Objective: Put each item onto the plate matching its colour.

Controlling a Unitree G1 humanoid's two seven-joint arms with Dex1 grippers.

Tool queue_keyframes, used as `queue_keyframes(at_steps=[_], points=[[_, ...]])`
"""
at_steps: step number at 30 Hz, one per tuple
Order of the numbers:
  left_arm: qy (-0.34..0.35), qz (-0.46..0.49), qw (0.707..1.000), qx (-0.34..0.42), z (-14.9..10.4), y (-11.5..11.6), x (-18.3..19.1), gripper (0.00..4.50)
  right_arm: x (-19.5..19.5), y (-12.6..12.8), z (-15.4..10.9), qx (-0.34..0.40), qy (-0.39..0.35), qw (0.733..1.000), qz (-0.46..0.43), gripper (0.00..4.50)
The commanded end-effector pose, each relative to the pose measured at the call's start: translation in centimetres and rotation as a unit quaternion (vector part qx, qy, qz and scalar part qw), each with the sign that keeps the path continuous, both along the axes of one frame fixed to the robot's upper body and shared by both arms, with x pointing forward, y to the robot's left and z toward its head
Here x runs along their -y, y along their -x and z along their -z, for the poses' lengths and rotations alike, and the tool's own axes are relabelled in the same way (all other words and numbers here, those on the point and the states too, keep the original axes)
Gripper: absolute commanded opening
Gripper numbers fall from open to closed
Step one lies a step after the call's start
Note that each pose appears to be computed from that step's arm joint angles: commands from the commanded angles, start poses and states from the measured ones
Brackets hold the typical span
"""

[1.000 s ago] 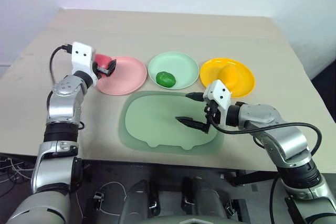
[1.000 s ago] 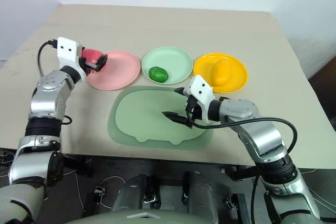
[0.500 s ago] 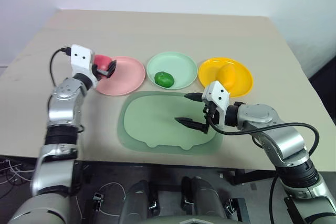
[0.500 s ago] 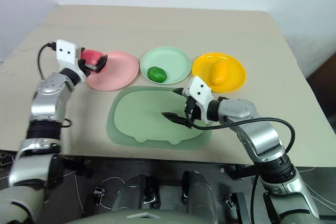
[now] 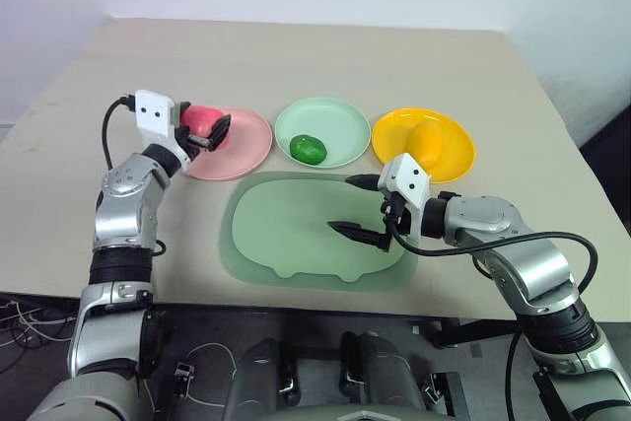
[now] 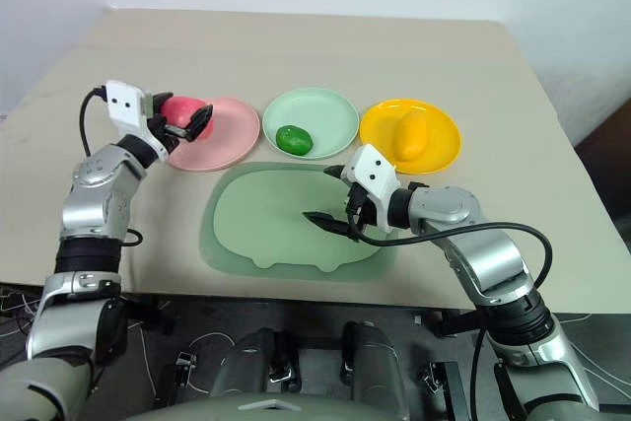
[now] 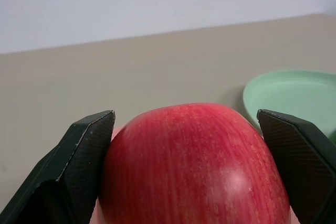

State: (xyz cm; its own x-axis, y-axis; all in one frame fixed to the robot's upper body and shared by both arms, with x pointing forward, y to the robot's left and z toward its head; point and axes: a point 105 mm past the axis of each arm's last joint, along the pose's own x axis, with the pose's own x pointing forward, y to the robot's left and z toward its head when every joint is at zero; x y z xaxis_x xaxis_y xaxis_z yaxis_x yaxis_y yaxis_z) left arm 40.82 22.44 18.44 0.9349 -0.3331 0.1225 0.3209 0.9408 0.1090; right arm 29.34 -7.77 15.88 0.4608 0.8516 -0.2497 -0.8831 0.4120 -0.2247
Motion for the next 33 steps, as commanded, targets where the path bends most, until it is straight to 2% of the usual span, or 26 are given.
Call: queue_keyframes(at_steps=[1,7,12,16,19,25,33], points=[[-0.011,0.048,0.998,0.025,-1.2,1.3,1.0,4.5,-0.5,-0.2,-2.5,0.022,-0.044,0.999,-0.001,4.5],[-0.001,0.08,0.996,0.043,-1.1,2.7,1.1,4.5,-3.5,-1.3,-7.5,0.014,-0.114,0.993,-0.013,4.5],[-0.013,0.08,0.995,0.049,-0.8,2.6,1.4,4.5,-7.4,-3.9,-10.8,0.022,-0.134,0.991,-0.011,4.5],[-0.037,0.099,0.993,0.062,-0.8,2.9,2.6,4.5,-10.6,-6.8,-10.9,0.025,-0.093,0.995,0.017,4.5],[-0.041,0.104,0.991,0.07,-0.8,3.0,2.8,4.5,-12.0,-7.7,-10.8,0.02,-0.074,0.997,0.018,4.5],[-0.072,0.108,0.988,0.09,-0.9,3.4,3.2,4.5,-15.4,-7.8,-11.0,-0.001,-0.045,0.999,-0.012,4.5],[-0.113,0.108,0.981,0.114,-1.5,3.8,3.9,4.5,-17.9,-8.3,-9.7,-0.011,0.002,1.0,-0.021,4.5]])
